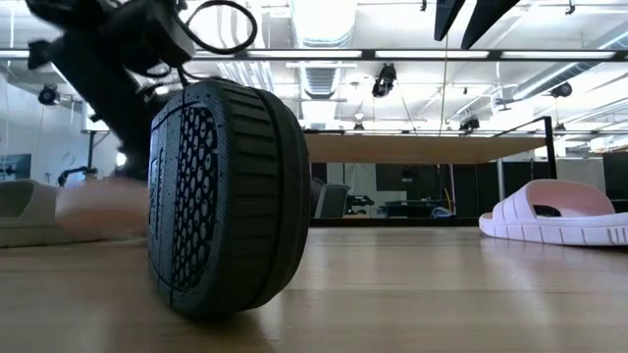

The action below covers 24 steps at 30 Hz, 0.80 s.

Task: Pick and place slides into the shelf
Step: Move the left pink slide to the center of the table

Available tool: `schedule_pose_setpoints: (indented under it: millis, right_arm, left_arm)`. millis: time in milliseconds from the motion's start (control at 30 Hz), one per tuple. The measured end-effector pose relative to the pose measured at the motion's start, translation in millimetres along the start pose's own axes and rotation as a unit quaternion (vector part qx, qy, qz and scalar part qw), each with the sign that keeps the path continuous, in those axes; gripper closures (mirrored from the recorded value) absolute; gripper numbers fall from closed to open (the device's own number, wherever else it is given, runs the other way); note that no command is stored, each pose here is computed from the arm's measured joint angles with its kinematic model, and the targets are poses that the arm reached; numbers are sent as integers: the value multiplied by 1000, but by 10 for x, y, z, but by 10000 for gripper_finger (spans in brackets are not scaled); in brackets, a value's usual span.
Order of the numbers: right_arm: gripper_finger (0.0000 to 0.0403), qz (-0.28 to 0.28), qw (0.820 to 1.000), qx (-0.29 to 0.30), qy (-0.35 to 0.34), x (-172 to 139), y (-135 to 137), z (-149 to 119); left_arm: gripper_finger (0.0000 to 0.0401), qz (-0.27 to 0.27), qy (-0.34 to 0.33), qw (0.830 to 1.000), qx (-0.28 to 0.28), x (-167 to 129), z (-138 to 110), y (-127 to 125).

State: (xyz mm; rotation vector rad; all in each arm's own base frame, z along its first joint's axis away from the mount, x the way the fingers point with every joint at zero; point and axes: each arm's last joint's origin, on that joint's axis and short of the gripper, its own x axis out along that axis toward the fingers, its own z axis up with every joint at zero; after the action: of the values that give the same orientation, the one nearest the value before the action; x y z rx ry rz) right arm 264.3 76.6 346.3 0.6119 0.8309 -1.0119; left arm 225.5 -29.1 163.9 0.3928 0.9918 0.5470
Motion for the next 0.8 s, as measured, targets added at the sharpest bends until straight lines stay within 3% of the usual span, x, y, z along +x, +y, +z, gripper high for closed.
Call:
schedule_pose_setpoints:
  millis: [167, 333, 433, 633, 800]
  right_arm:
    - [213, -1, 1000, -4, 2, 2, -2, -3]
    - [214, -1, 1000, -14, 2, 3, -2, -3]
    - [214, -1, 1000, -14, 2, 4, -2, -4]
    - [218, -2, 1000, -15, 2, 4, -4, -4]
    - [229, 3, 1000, -22, 1, -31, -44, 15]
  left_arm:
    - [399, -2, 49, 998, -26, -255, 20, 212]
    - [399, -77, 97, 981, -150, -561, 190, 399]
    - [399, -115, 67, 967, -218, -743, 404, 426]
    - [400, -129, 32, 958, -255, -919, 907, 295]
    - [400, -135, 28, 963, -233, -879, 1327, -42]
